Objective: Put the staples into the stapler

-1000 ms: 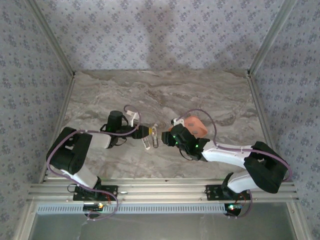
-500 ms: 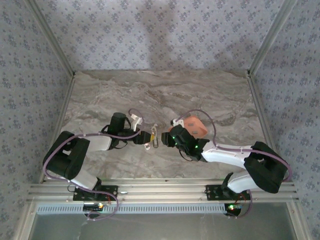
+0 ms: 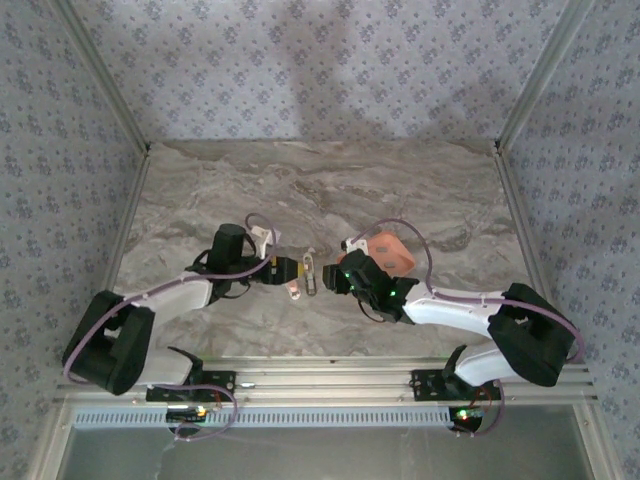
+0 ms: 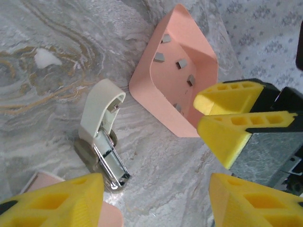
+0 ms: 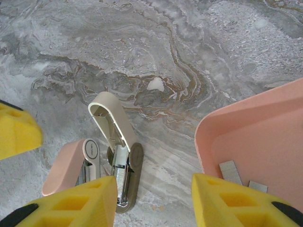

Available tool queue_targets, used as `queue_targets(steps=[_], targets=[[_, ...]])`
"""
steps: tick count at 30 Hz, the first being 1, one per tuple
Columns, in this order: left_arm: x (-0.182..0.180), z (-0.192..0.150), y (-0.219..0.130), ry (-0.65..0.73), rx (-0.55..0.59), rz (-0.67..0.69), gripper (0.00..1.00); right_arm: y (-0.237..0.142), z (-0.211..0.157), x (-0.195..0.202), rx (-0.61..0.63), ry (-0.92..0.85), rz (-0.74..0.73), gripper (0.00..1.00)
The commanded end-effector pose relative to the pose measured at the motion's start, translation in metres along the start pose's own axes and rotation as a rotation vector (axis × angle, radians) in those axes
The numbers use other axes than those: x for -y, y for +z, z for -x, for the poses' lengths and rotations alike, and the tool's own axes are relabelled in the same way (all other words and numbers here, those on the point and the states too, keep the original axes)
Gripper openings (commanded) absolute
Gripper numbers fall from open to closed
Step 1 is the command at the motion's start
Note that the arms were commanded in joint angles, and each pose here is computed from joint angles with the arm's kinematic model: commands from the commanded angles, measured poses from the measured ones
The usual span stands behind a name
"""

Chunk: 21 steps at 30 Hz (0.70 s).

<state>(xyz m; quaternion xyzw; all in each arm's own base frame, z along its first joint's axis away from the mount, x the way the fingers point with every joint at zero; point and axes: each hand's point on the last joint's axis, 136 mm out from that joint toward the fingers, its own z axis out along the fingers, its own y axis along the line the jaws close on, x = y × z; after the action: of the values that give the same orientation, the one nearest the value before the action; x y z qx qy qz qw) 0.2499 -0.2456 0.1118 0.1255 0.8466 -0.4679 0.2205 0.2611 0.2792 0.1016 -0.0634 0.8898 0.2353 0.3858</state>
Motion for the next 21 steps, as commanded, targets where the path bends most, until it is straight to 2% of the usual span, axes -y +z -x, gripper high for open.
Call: queue_targets(steps=[1, 9, 13, 16, 21], targets=[[0.003, -0.001, -0.009, -0.173, -0.007, 0.042, 0.62, -0.003, 0.003, -0.004, 0.011, 0.0, 0.008, 0.46], [-0.006, -0.018, -0.017, -0.484, -0.01, 0.098, 0.62, -0.006, 0.004, -0.007, 0.021, 0.001, 0.025, 0.46], [-0.014, -0.018, -0.021, -0.602, 0.052, 0.123, 0.62, -0.009, 0.005, -0.005, 0.032, 0.004, 0.023, 0.46], [-0.016, -0.016, -0.019, -0.694, 0.095, 0.089, 0.61, -0.01, 0.006, -0.005, 0.04, 0.009, 0.026, 0.46], [-0.02, -0.017, -0.014, -0.793, 0.106, 0.076, 0.6, -0.008, 0.004, -0.006, 0.038, 0.011, 0.036, 0.46]])
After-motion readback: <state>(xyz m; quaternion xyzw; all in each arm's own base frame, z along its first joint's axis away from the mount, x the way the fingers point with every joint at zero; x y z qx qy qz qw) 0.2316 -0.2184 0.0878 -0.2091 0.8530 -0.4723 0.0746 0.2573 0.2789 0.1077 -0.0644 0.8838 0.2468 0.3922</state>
